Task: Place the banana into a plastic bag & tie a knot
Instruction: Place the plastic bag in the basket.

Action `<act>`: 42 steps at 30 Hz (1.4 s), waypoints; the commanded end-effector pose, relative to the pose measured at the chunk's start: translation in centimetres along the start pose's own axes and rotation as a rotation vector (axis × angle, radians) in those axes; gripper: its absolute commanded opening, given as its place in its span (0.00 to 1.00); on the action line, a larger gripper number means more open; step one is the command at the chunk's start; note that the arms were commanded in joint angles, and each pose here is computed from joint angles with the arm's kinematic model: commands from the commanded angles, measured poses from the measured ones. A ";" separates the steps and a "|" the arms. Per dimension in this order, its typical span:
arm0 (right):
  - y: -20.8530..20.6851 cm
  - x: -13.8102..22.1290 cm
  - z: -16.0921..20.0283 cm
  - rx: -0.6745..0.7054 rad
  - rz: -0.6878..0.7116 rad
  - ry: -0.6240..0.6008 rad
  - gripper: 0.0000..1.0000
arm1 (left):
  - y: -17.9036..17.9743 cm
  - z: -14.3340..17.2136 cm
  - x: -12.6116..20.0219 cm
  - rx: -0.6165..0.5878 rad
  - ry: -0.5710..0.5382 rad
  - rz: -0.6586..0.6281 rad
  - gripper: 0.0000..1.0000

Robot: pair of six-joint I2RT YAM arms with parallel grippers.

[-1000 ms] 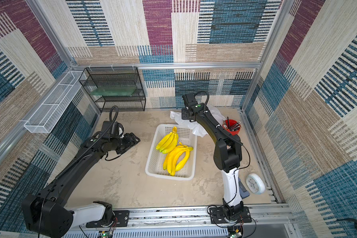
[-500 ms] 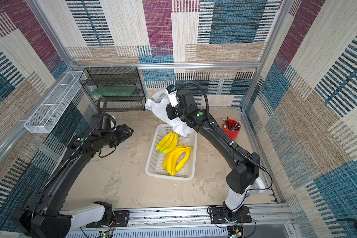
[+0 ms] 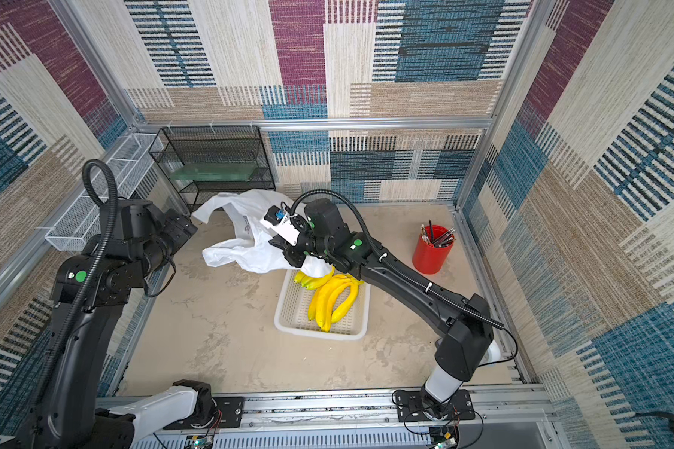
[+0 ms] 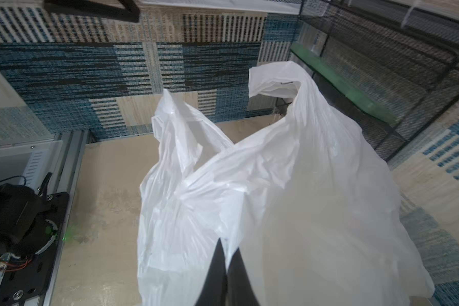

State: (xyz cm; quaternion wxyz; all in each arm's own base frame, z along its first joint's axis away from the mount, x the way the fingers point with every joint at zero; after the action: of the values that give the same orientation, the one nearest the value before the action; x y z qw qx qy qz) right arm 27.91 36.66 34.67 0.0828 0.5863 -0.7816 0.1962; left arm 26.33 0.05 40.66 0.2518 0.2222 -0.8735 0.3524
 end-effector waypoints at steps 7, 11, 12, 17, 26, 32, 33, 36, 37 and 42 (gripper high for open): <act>1.9 -0.4 2.2 0.086 -0.127 0.014 0.00 | 5.8 7.4 -5.6 -0.205 0.313 -0.254 0.99; 1.6 0.4 3.3 0.081 -0.123 0.030 0.00 | 6.4 8.7 -5.4 -0.162 0.327 -0.192 1.00; 1.6 0.5 3.5 0.081 -0.129 0.038 0.00 | 6.5 8.9 -5.4 -0.137 0.331 -0.178 1.00; 2.3 0.6 4.9 0.077 -0.151 0.075 0.00 | 5.9 10.6 -5.9 0.043 0.416 -0.141 1.00; 2.8 1.3 7.6 0.083 -0.093 0.156 0.29 | 7.8 12.4 -8.3 -0.047 0.473 -0.239 1.00; 1.0 4.6 7.2 -0.066 0.171 0.133 0.55 | 8.1 12.6 -9.9 -0.150 0.431 -0.221 1.00; 0.4 6.0 7.2 -0.125 0.247 0.110 0.62 | 8.2 12.7 -10.2 -0.157 0.430 -0.219 1.00; -0.8 10.3 8.1 -0.283 0.462 0.062 0.84 | 8.1 13.2 -10.9 -0.169 0.428 -0.190 1.00; -0.9 11.4 8.8 -0.330 0.528 0.063 0.87 | 8.1 13.3 -11.0 -0.175 0.425 -0.181 1.00; -1.0 16.3 15.7 -0.748 0.734 0.166 0.87 | 10.3 14.3 -11.8 -0.281 0.404 -0.212 0.98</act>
State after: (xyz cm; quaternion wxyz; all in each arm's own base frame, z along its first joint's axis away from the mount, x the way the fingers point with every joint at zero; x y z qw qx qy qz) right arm 25.49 19.04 28.73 0.1983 0.2995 -0.9306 0.0699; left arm 25.59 -1.92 20.19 0.4927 0.2012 -0.7983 0.2820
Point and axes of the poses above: each gripper's point midway between its finger pads, its own x axis back along the fingers, its own y axis along the line the jaws close on, z = x × y, the point moved 5 cm from there along x, back along the fingers, and after that the axes turned 5 degrees about x, right-handed, at the moved point
